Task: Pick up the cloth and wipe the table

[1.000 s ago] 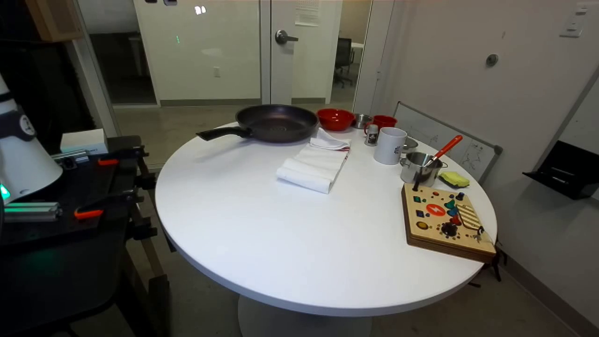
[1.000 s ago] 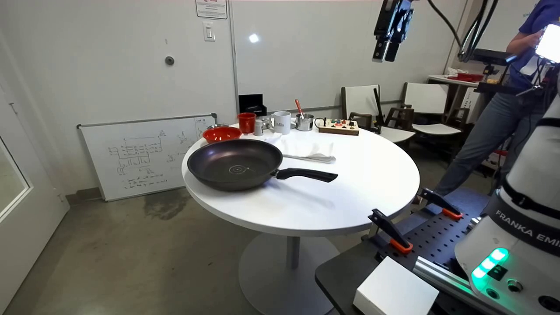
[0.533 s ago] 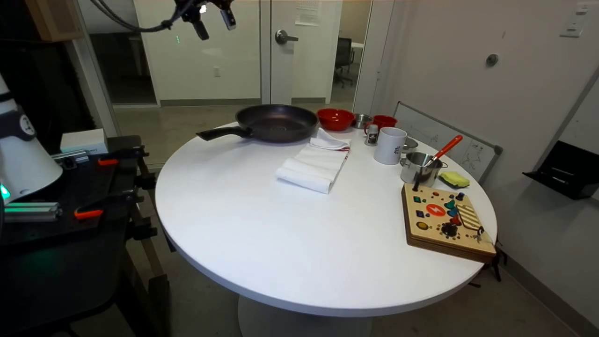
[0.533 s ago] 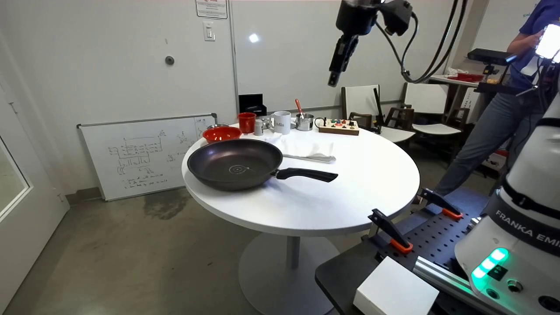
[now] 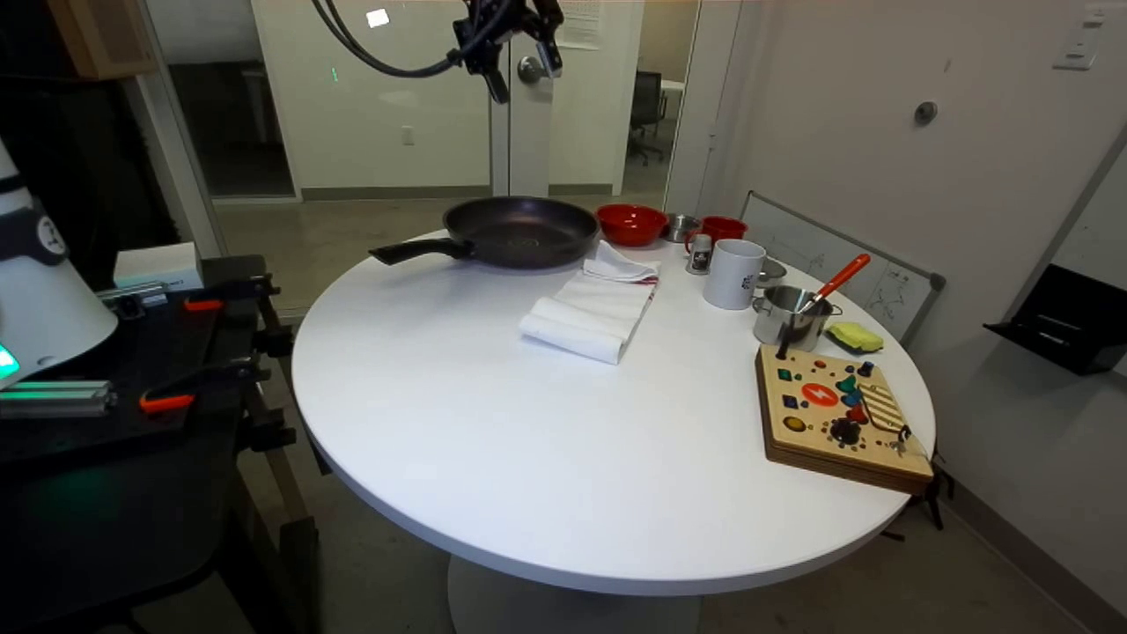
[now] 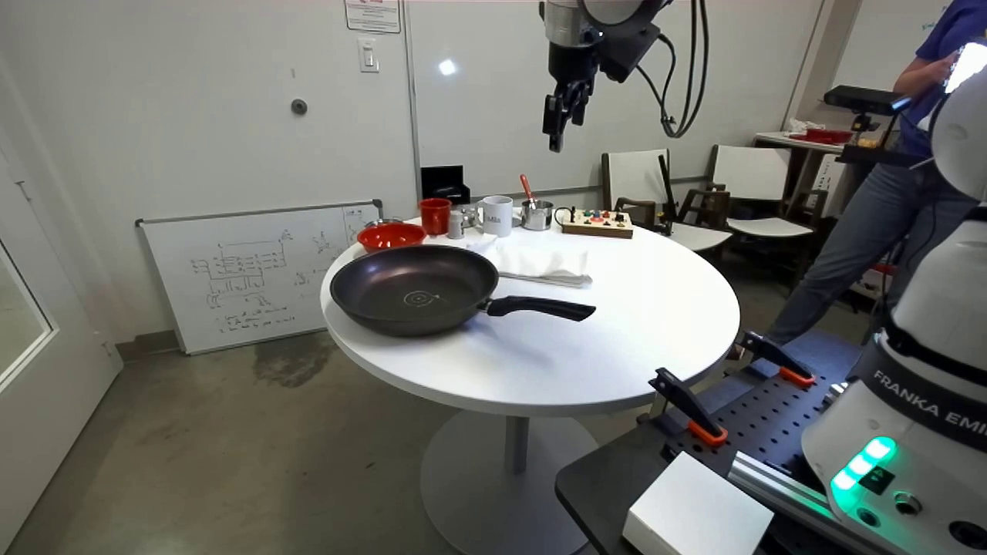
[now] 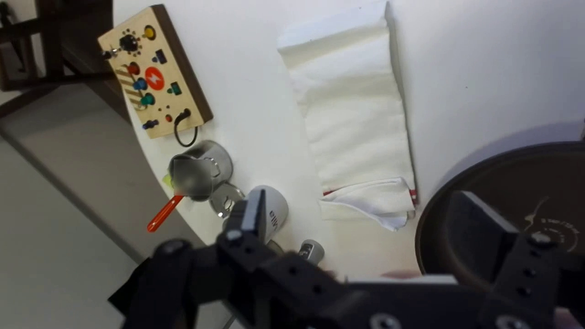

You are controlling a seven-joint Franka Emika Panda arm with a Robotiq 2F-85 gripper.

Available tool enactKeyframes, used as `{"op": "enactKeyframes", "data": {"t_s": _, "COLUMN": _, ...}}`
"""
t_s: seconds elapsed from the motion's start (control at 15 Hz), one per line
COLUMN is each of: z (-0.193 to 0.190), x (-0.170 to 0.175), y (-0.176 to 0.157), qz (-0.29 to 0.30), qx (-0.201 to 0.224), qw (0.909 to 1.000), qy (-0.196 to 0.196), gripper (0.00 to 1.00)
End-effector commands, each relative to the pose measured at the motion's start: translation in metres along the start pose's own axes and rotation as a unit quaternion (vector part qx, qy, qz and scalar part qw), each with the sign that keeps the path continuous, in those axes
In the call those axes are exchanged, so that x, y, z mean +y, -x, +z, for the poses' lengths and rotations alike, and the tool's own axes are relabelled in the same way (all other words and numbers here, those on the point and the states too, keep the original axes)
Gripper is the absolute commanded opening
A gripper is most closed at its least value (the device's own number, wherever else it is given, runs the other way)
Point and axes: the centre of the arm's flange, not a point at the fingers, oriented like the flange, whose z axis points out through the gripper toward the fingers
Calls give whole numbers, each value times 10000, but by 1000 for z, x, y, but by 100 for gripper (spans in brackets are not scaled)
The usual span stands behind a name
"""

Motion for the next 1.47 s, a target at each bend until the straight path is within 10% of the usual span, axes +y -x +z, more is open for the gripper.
{"op": "enactKeyframes", "data": {"t_s": 0.0, "z": 42, "x": 21, "y": -65, "qz": 159, "qx": -283, "qw": 9970, "qy": -701, "gripper": 100}}
{"op": "enactKeyframes", "data": {"t_s": 0.6, "z": 118, "x": 63, "y": -50, "qz": 1284, "qx": -745, "qw": 9822, "qy": -1150, "gripper": 100}}
{"op": "enactKeyframes", "data": {"t_s": 1.07, "z": 154, "x": 50, "y": -23, "qz": 1475, "qx": 121, "qw": 9825, "qy": -1129, "gripper": 100}}
{"op": "enactKeyframes", "data": {"t_s": 1.4, "z": 150, "x": 55, "y": -31, "qz": 1544, "qx": -85, "qw": 9818, "qy": -1098, "gripper": 100}}
